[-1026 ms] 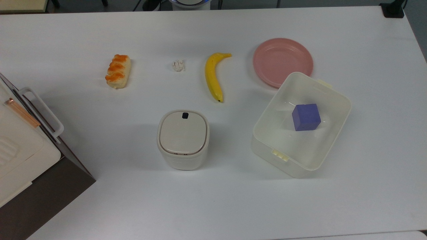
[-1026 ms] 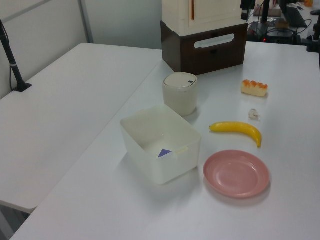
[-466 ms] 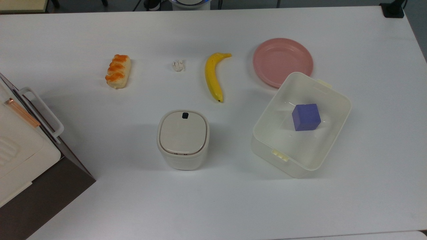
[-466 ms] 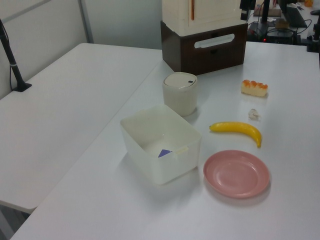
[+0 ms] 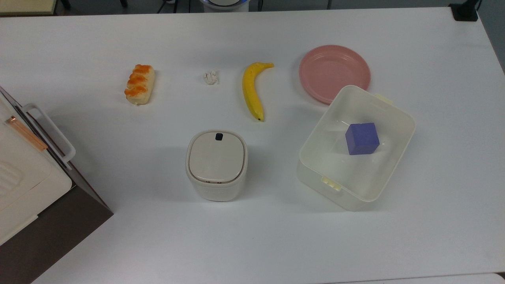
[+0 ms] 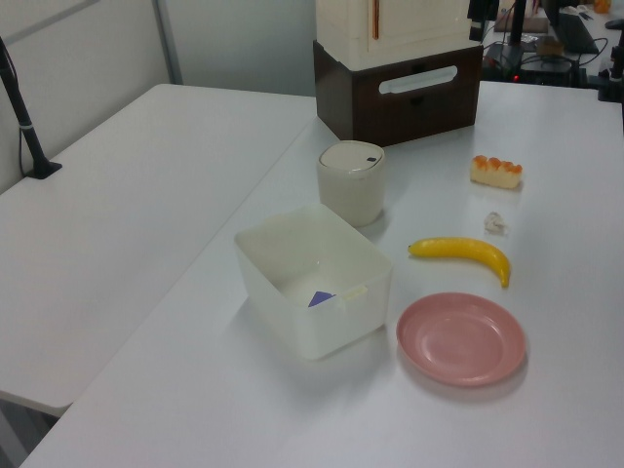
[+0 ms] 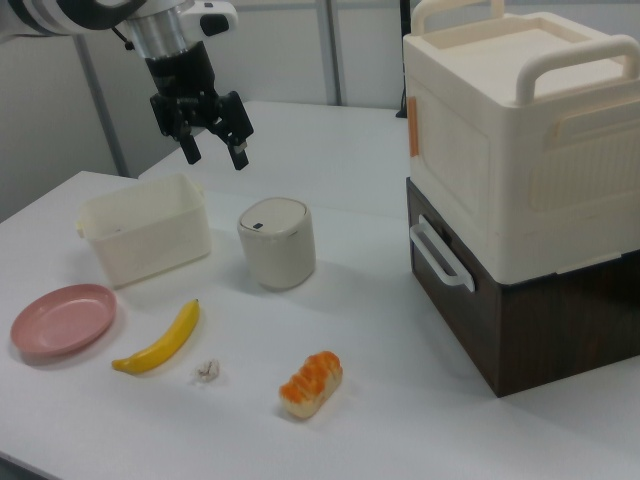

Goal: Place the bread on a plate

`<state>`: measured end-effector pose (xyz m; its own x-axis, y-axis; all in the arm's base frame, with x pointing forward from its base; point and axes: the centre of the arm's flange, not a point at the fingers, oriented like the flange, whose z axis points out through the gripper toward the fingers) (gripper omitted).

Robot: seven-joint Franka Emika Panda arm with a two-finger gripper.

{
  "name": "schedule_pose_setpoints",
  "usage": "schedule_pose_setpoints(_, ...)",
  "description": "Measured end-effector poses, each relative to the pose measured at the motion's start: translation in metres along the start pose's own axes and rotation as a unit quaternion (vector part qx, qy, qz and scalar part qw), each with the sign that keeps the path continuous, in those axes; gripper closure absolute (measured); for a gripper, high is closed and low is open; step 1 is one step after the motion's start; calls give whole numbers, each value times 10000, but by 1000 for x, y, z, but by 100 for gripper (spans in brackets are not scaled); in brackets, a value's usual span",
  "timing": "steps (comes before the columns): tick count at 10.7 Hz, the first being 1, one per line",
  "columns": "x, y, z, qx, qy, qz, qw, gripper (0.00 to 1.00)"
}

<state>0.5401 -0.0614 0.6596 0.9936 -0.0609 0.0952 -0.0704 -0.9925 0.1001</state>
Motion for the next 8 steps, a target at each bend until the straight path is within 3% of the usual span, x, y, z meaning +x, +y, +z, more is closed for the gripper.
schedule_pose_setpoints(4,-4,-4,50,-49,-530,-56,9986,0)
schedule_pose_setpoints(8,-21,1,131,-534,-1300,-222,9898,0)
